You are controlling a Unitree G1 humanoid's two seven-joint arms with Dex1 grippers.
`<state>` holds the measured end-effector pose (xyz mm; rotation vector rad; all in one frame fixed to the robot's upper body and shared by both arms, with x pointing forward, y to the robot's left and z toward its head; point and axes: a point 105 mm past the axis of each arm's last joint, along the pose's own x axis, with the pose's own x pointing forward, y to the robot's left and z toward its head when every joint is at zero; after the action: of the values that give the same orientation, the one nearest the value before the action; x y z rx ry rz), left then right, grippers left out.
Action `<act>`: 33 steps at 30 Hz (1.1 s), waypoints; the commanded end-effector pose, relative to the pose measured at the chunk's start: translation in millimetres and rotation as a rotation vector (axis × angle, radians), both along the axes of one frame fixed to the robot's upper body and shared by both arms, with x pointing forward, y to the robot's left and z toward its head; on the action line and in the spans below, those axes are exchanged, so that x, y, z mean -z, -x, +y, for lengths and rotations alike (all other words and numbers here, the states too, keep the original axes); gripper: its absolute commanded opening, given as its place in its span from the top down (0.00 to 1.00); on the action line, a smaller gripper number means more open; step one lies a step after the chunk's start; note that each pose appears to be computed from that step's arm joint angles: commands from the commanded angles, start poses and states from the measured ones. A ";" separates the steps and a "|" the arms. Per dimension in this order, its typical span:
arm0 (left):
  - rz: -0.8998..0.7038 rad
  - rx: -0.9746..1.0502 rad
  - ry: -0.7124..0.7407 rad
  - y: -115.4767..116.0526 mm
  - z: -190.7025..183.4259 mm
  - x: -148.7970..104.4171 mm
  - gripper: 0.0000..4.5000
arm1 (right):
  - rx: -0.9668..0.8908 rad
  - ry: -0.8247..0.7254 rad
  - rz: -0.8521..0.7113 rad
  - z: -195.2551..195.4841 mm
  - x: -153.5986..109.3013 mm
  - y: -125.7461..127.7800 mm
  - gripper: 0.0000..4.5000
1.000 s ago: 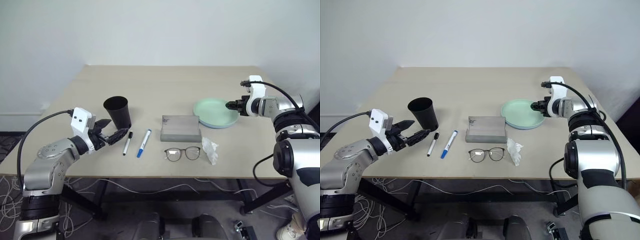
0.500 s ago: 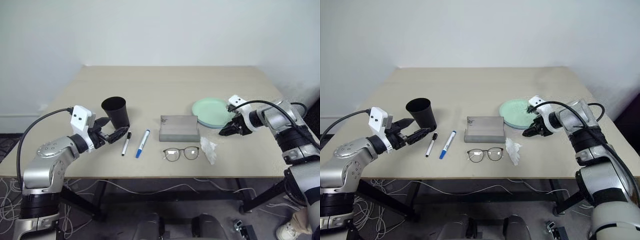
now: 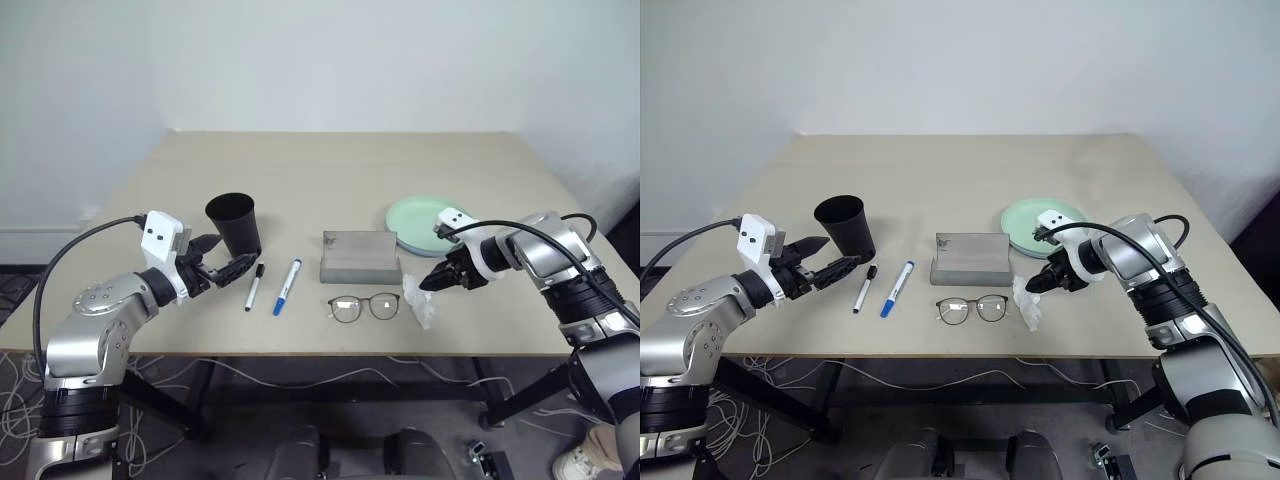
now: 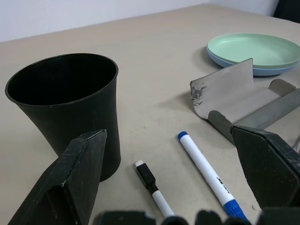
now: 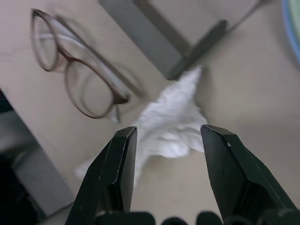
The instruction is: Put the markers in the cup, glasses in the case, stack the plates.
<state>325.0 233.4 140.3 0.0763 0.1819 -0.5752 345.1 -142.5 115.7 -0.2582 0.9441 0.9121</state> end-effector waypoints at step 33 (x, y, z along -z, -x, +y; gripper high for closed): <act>-0.060 0.005 -0.015 -2.6 1.3 -16.6 0.00 | 0.051 -0.040 -0.081 1.0 -6.2 -12.9 0.99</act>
<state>325.2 233.3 140.6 0.0771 0.1815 -0.5756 345.3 -135.8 99.2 -0.1908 0.9347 0.8893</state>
